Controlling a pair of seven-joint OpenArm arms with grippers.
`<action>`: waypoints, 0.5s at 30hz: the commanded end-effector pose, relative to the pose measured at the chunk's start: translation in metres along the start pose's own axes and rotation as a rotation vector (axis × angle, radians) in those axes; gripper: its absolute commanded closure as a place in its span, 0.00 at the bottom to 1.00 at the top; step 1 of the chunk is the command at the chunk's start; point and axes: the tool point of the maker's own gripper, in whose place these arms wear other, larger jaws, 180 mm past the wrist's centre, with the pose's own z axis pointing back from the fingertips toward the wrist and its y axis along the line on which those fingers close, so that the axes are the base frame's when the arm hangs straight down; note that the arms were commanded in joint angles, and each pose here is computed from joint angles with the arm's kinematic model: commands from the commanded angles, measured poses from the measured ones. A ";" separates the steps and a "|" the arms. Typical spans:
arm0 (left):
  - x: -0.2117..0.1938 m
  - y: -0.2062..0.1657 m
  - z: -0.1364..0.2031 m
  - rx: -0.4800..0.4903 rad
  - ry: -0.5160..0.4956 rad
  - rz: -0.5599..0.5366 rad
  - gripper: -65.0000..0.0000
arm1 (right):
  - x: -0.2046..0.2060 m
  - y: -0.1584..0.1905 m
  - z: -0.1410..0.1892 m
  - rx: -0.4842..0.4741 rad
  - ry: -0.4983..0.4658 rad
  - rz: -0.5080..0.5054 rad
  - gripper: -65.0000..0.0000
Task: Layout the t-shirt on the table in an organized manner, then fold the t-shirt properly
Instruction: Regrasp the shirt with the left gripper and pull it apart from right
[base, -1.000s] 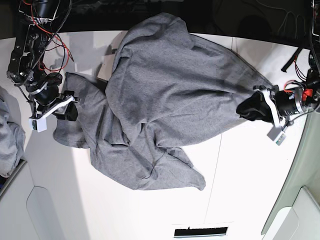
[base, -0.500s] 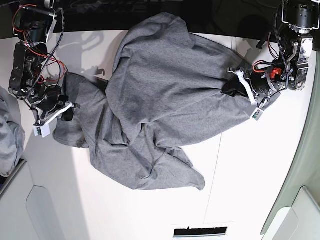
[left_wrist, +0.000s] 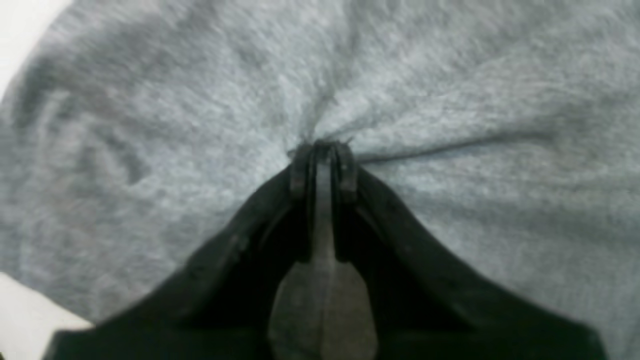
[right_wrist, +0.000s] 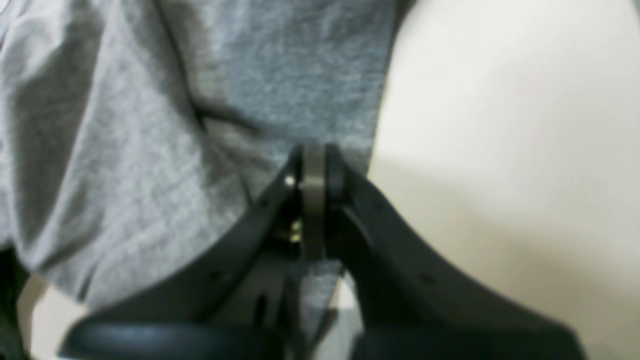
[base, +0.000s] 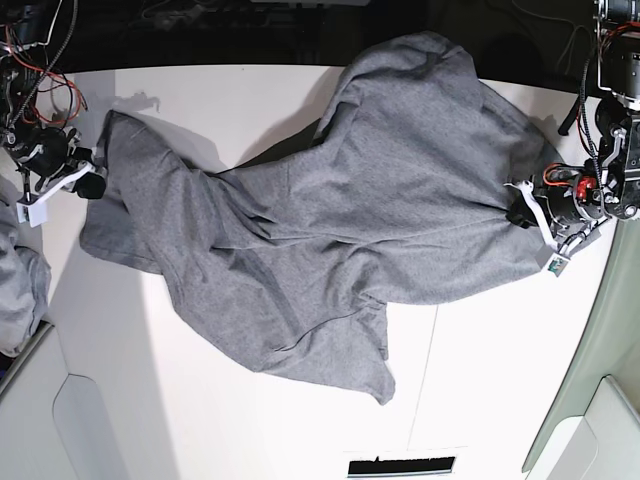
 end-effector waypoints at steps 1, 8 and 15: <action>0.020 0.013 0.008 0.028 -0.044 -0.017 0.89 | -0.007 -0.011 0.010 -0.029 0.029 0.008 1.00; 0.033 0.006 0.011 -0.013 -0.086 -0.001 0.89 | 0.028 -0.006 0.055 0.025 -0.166 -0.021 1.00; 0.094 -0.046 0.040 -0.197 -0.261 -0.034 0.75 | 0.044 0.021 0.071 0.059 -0.123 0.104 0.63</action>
